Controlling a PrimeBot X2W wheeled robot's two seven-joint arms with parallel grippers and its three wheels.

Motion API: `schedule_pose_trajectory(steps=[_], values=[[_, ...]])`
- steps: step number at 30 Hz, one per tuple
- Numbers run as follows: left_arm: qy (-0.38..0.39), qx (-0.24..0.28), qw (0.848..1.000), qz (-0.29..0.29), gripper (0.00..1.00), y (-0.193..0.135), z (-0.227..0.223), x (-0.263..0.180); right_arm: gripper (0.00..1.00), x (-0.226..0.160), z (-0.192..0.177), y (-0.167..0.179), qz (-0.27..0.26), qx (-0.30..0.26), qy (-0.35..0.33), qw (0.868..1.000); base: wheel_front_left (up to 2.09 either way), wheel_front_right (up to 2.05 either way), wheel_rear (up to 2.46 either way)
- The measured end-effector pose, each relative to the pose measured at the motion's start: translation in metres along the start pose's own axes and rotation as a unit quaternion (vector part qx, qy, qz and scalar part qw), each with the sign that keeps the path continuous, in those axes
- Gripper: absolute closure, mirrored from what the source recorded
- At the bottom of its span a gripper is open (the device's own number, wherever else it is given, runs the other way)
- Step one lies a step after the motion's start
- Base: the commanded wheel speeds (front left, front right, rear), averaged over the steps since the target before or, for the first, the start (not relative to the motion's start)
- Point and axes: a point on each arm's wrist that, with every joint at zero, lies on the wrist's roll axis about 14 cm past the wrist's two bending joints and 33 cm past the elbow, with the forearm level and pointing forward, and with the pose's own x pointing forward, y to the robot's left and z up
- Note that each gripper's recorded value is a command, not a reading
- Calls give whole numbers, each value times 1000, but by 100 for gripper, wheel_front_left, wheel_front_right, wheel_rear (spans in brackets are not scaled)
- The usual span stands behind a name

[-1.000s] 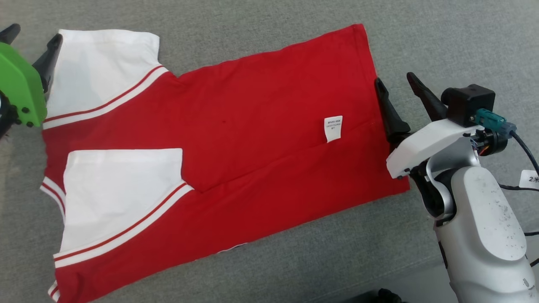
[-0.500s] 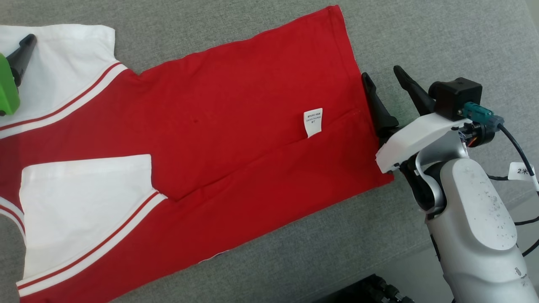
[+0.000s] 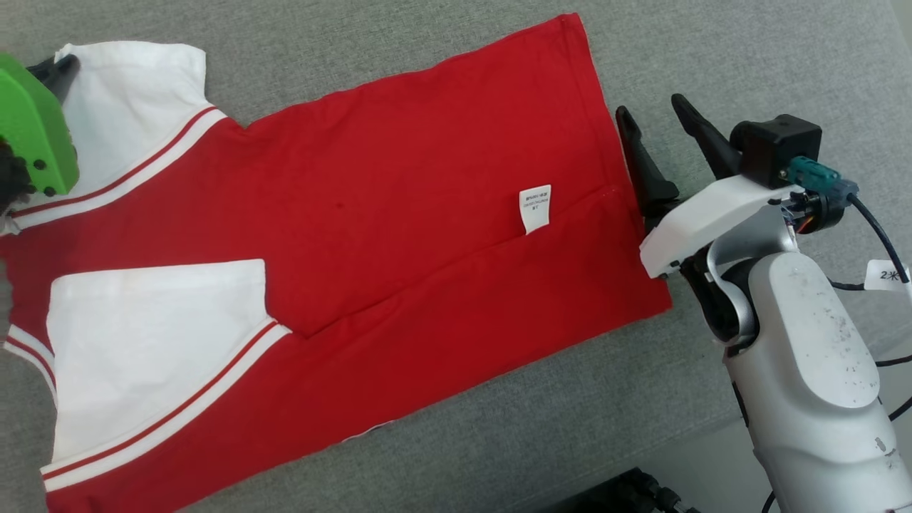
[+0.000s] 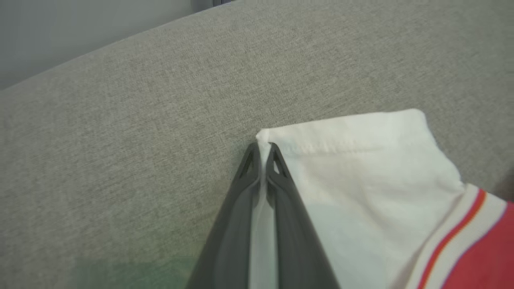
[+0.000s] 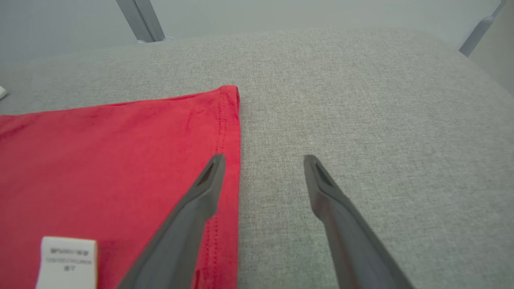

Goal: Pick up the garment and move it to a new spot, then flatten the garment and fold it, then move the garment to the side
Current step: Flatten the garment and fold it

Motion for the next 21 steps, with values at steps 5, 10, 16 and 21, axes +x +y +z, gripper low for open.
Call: schedule_pose_trajectory(steps=[5, 10, 16, 21], values=[[-55, 16, 998, 0, 100, -6, 18, -12, 0, 10, 9, 5, 16, -25, 1, 1000, 0, 0, 0], [-115, 35, 993, -10, 100, -19, 41, -33, 0, 25, 27, 12, 35, -64, 3, 997, 0, 0, 0], [-173, 58, 983, -15, 100, -29, 59, -66, 0, 50, 38, 21, 60, -116, 37, 991, 0, 0, 0], [-196, 65, 978, -11, 100, -29, 60, -88, 0, 66, 26, 31, 78, -132, 91, 984, 0, 0, 0]])
